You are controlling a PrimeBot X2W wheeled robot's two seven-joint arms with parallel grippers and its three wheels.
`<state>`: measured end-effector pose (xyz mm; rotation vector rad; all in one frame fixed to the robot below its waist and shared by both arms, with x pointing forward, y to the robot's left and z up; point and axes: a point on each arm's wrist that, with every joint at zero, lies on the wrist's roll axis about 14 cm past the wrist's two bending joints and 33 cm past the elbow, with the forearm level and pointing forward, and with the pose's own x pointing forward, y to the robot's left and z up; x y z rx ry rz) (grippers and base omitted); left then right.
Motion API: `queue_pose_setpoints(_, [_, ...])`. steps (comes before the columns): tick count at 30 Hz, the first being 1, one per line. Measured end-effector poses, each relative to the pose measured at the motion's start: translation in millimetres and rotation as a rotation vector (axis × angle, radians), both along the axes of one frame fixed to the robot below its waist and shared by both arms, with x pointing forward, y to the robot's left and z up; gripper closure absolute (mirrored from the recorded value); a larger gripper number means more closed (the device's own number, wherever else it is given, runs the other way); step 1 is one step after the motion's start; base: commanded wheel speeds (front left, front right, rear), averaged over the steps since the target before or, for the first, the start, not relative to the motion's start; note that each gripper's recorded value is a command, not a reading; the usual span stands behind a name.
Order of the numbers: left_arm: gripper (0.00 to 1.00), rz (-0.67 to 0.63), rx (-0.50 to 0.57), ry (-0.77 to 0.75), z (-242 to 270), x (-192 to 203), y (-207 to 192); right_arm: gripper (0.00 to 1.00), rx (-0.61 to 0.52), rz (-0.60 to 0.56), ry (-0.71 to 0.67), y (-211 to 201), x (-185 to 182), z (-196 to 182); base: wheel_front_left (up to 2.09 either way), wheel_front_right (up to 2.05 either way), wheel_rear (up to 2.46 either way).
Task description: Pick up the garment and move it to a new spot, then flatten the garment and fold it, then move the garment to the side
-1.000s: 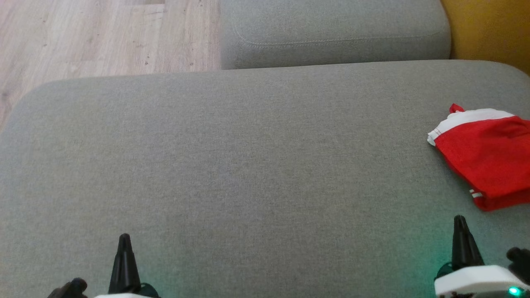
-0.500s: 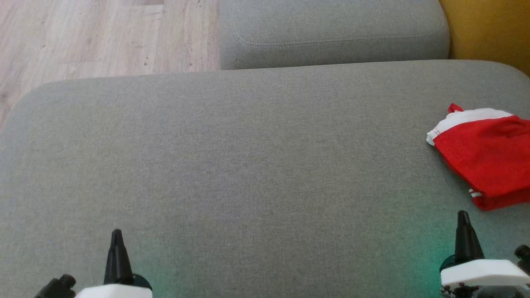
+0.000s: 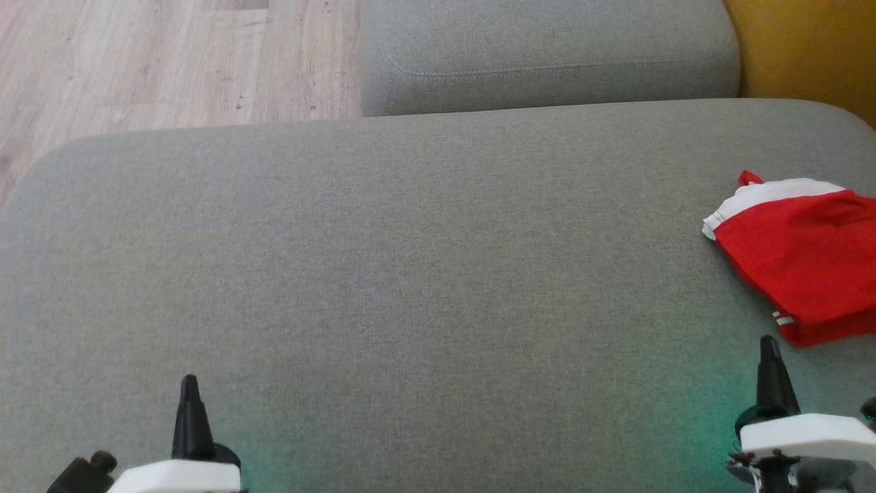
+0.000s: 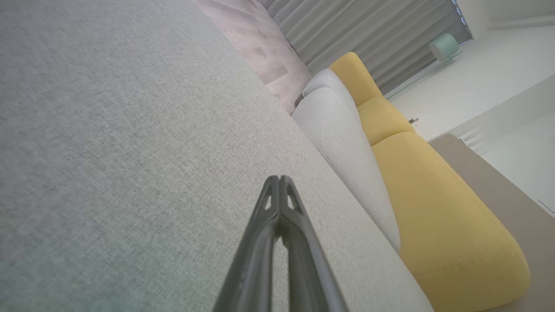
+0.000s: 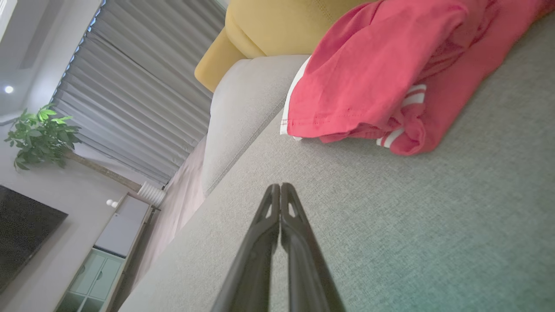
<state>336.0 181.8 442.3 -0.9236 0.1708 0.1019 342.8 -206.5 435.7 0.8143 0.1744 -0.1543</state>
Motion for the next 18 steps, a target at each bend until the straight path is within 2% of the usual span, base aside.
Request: queue_pose_setpoints(18, [1.00,0.030,-0.187,-0.015,7,11,3,1.00,0.216,-0.040,-0.029,-1,8,8,0.00,0.00,0.00])
